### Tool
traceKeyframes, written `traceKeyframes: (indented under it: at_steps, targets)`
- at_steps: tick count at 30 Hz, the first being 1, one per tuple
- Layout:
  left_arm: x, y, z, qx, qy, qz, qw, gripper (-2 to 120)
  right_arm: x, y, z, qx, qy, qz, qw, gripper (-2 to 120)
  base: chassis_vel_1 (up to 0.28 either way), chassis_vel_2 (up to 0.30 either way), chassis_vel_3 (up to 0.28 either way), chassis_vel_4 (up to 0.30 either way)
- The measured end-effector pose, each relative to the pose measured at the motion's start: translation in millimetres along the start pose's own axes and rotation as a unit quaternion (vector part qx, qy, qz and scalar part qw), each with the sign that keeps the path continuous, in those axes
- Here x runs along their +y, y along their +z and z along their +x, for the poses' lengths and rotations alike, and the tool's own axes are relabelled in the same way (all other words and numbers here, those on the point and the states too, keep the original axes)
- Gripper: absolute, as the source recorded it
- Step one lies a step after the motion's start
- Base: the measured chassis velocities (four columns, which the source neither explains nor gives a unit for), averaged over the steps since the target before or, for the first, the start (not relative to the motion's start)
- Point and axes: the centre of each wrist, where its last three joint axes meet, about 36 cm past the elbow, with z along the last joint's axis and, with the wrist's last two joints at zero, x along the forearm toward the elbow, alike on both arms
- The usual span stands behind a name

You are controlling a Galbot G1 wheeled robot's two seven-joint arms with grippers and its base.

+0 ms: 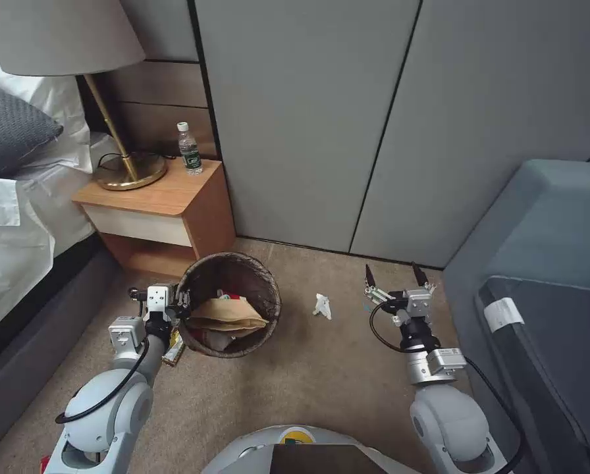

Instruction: Pick up the trash bin, then pick up the garbage from the floor and place it into the trash bin.

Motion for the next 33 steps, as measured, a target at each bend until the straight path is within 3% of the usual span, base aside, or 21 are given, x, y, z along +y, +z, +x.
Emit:
traceKeyframes:
  at_steps: [8,21,33]
  targets:
    - [0.0,0.0,0,-0.001,0.000,-0.001,1.0000,6,-4,0,-1,0.017,-0.010,-0.006,1.000,100,0.000,0.000,0.000,0.000]
    - [-2.1,-4.6,6,-0.008,0.002,-0.002,1.0000,6,-21,9,-37,0.117,-0.048,-0.020,0.992,100,0.000,0.000,0.000,0.000]
    - [-2.7,-8.6,11,-0.014,0.000,-0.002,0.9999,6,0,30,-69,0.197,-0.089,-0.059,0.975,100,0.000,0.000,0.000,0.000]
